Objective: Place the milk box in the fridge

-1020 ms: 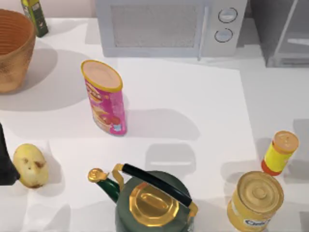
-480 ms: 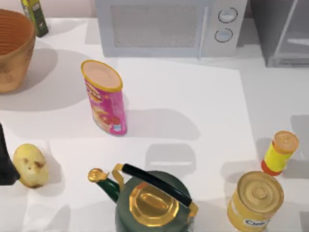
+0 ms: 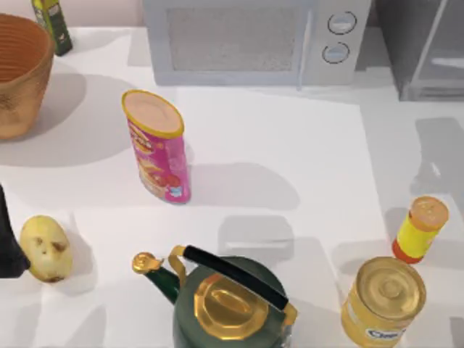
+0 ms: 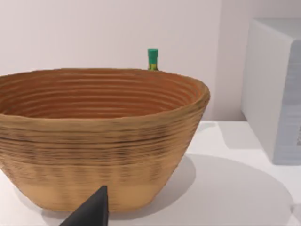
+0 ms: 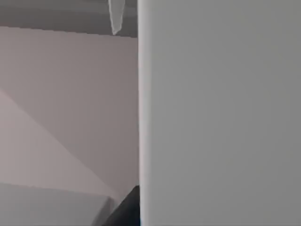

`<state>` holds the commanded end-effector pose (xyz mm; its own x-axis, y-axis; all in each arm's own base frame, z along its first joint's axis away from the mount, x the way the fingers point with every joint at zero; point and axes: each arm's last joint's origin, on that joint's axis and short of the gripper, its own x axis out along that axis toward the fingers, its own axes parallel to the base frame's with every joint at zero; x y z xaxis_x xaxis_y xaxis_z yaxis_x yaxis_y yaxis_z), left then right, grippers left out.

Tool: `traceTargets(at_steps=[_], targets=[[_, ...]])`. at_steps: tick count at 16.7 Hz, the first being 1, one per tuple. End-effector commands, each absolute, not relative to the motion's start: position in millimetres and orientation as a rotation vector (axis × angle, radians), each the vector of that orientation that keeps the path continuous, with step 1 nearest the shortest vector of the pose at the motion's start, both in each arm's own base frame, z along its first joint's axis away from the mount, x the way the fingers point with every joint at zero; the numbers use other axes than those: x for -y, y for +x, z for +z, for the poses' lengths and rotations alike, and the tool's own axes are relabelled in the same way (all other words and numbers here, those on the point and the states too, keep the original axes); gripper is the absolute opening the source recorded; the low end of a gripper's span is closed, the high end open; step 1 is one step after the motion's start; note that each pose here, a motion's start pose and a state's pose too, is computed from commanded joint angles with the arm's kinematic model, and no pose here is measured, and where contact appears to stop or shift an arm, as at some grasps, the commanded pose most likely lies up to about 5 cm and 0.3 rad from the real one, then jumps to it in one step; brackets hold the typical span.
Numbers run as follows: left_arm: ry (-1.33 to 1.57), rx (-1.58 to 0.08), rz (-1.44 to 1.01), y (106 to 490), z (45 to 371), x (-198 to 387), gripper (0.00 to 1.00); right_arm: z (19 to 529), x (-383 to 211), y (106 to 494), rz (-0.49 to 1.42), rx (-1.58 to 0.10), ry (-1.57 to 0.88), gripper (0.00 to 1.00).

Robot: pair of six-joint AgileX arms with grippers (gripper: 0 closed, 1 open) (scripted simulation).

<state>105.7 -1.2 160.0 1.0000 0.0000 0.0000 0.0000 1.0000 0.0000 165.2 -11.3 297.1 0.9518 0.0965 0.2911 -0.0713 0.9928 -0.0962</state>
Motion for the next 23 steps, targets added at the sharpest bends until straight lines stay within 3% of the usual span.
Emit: traceTargets(at_steps=[5, 11, 17, 23], targets=[[0.000, 0.000, 0.000, 106, 160, 1, 1.00, 313, 38, 270, 0.097, 0.339, -0.134, 0.00], [0.000, 0.000, 0.000, 106, 160, 1, 1.00, 214, 78, 379, 0.068, 0.186, -0.087, 0.00], [0.000, 0.000, 0.000, 106, 160, 1, 1.00, 120, 100, 405, 0.016, 0.018, -0.005, 0.00], [0.000, 0.000, 0.000, 106, 160, 1, 1.00, 112, 104, 404, 0.004, 0.006, 0.003, 0.00]])
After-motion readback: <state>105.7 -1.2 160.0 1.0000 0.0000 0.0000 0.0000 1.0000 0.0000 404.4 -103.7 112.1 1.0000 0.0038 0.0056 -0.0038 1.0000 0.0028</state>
